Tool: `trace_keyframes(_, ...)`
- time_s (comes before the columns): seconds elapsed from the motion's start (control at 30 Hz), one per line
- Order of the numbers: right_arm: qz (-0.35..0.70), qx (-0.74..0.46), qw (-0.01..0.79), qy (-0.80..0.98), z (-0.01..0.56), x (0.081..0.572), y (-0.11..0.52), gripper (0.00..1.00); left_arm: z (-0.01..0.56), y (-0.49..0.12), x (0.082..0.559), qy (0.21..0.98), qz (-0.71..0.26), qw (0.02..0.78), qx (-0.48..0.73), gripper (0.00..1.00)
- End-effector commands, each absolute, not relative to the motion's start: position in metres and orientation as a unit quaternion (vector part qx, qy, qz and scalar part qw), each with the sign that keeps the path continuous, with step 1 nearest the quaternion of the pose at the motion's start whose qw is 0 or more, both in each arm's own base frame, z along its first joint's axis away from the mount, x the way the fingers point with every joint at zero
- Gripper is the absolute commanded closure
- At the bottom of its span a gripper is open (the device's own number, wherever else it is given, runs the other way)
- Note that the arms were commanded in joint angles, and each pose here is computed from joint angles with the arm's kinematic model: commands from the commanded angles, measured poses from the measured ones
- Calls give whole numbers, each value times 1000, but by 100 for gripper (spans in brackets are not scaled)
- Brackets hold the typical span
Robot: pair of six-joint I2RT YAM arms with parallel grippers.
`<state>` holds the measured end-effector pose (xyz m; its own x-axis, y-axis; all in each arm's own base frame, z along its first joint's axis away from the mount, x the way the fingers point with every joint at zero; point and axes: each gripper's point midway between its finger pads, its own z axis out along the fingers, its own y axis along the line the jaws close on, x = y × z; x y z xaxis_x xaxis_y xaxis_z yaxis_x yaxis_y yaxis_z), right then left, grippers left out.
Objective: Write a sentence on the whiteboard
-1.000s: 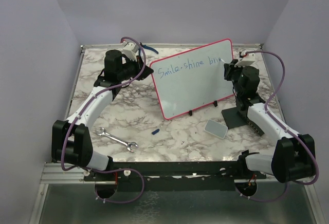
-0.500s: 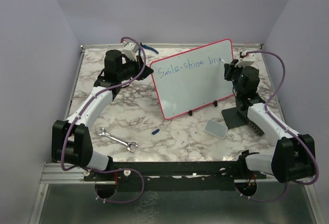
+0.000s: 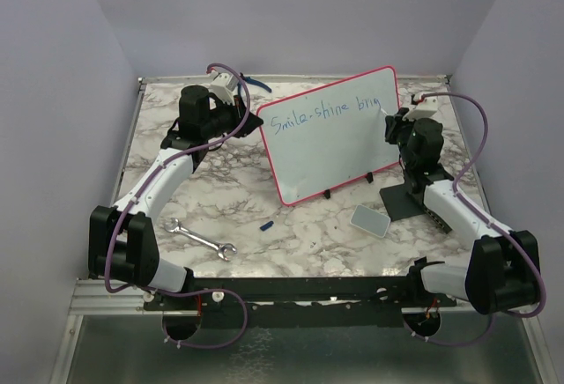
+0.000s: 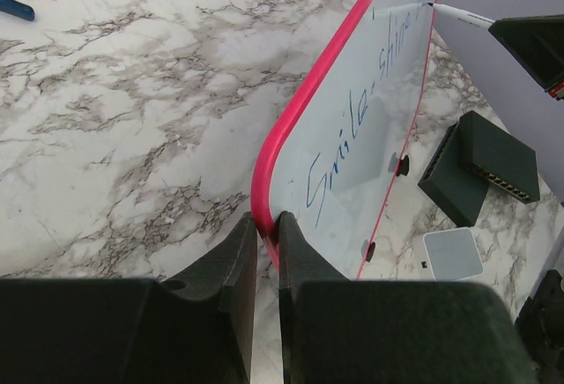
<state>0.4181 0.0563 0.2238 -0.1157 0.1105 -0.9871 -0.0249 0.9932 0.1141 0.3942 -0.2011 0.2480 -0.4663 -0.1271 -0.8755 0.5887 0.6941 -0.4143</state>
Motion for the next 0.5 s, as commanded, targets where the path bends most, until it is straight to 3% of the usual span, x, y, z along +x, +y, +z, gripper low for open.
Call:
trace_keyframes(0.0, 67, 10, 652, 755, 215, 410, 63, 99, 266, -199, 390, 755, -359, 522, 170, 100)
trace_keyframes(0.47, 81, 0, 668, 739, 229, 407, 68, 99, 265, -200, 390, 756, -358, 521, 169, 100)
